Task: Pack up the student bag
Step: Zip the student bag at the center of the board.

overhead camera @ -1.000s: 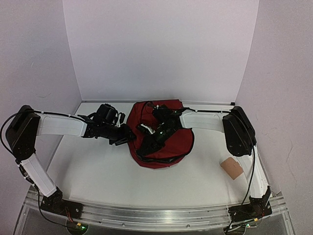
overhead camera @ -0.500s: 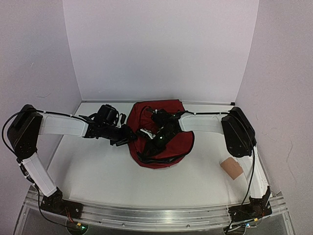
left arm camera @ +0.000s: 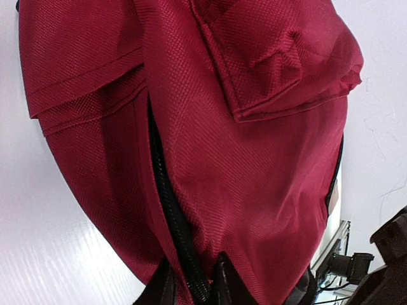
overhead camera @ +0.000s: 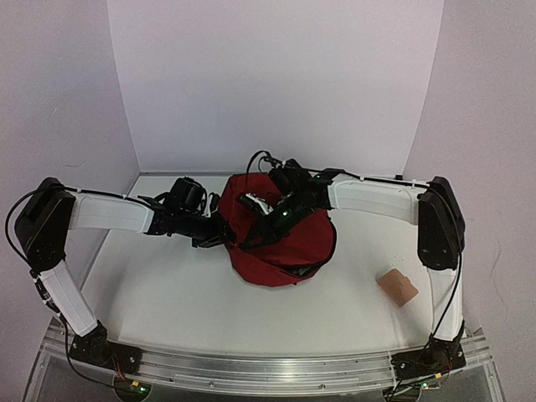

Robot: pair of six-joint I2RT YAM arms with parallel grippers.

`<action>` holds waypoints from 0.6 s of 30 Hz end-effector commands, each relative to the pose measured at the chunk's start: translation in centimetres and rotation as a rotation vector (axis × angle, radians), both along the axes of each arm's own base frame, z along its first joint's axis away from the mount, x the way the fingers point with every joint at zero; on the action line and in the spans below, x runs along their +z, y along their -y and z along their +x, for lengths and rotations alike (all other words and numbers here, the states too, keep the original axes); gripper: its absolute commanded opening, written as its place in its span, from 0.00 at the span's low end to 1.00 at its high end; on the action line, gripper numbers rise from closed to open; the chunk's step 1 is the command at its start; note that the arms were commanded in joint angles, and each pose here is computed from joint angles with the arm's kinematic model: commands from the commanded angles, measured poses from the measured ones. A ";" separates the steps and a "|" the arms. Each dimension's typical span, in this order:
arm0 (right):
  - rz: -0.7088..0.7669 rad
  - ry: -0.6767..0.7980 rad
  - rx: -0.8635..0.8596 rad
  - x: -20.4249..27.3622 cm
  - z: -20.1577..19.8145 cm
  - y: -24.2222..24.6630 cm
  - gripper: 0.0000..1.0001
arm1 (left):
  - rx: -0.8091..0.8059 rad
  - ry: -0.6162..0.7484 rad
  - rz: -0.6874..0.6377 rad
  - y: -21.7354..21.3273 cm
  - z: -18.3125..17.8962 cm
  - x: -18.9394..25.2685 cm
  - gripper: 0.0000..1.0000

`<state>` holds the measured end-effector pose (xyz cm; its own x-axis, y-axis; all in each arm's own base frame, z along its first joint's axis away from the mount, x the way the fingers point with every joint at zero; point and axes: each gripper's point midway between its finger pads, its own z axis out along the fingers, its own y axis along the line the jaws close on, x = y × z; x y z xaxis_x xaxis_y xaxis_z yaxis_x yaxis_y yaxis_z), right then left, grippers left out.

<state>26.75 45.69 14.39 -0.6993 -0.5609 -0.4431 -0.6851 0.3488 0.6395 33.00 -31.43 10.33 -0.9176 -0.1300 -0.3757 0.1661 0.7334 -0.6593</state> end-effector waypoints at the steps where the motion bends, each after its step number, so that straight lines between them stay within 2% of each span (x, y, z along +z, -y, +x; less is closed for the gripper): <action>1: -0.010 -0.024 0.003 0.6 -1.6 1.1 0.00 | 0.036 0.037 0.002 0.1 1.9 0.8 0.05; 3: -0.036 -0.035 0.002 -0.4 -2.1 1.8 0.00 | 0.051 0.036 0.010 -0.1 2.1 0.6 0.00; 10: -0.093 -0.058 0.004 -2.0 -4.1 4.7 0.00 | 0.119 0.039 0.036 -1.8 2.8 0.3 0.00; 18: -0.137 -0.075 -0.016 -2.0 -4.6 8.6 0.00 | 0.192 0.034 0.034 -4.8 3.7 0.2 0.00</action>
<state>22.64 39.70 11.09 -0.7391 -0.5939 -0.3177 -0.6276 0.4360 0.6449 34.29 -29.70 9.02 -0.9185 -0.1897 -0.3470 0.0881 0.7572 -0.6472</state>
